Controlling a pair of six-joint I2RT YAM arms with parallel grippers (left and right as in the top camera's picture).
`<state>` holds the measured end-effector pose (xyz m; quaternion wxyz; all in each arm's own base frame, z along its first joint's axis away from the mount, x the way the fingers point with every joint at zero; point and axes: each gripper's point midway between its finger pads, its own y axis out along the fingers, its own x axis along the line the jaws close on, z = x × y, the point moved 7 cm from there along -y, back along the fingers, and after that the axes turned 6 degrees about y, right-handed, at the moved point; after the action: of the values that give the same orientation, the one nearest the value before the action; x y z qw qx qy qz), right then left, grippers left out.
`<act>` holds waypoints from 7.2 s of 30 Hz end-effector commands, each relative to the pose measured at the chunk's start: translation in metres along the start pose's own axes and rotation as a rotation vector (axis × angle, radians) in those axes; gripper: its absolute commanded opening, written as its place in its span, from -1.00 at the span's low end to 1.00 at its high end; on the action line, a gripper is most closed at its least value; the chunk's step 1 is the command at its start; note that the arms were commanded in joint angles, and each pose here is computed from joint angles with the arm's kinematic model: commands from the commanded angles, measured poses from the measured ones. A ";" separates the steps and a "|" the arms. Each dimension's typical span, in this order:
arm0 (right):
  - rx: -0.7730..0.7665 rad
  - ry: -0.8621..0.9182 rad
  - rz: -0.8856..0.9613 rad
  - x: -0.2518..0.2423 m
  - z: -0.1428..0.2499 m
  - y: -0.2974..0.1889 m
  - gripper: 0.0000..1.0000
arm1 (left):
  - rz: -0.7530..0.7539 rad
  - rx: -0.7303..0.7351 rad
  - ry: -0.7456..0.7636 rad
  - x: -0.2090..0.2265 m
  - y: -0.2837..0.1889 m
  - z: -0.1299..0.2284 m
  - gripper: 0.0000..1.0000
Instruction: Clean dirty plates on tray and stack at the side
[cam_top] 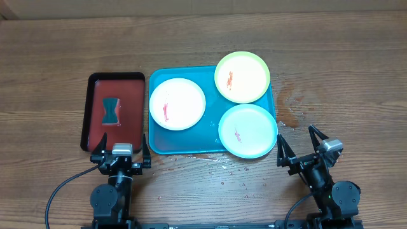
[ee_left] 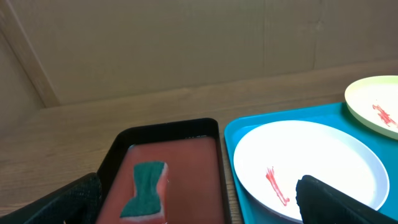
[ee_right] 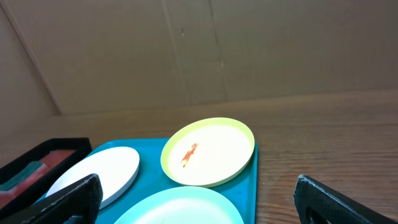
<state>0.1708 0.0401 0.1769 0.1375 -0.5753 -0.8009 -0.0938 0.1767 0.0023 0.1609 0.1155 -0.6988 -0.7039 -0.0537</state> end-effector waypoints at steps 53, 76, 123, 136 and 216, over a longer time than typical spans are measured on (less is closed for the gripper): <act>0.003 0.006 -0.010 0.000 0.003 0.000 1.00 | 0.006 -0.012 0.014 0.000 0.000 -0.001 1.00; -0.028 -0.029 0.060 -0.006 -0.001 0.000 1.00 | 0.037 -0.021 -0.019 -0.003 0.000 -0.002 1.00; 0.465 0.106 0.003 0.067 -0.153 0.007 1.00 | 0.466 0.805 -0.289 0.004 -0.012 -0.163 0.99; 0.723 0.284 -0.145 0.076 -0.149 0.062 0.93 | 0.570 0.938 -0.361 -0.010 0.016 -0.145 1.00; 1.144 0.246 0.412 0.104 0.151 0.272 -0.92 | 0.047 1.466 -0.271 0.087 0.163 -0.041 0.33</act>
<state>0.3841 0.2698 0.0744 0.5349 -0.5320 -0.5837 0.3002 0.3373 0.0758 0.2277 0.4643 -0.4117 -0.6017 0.5029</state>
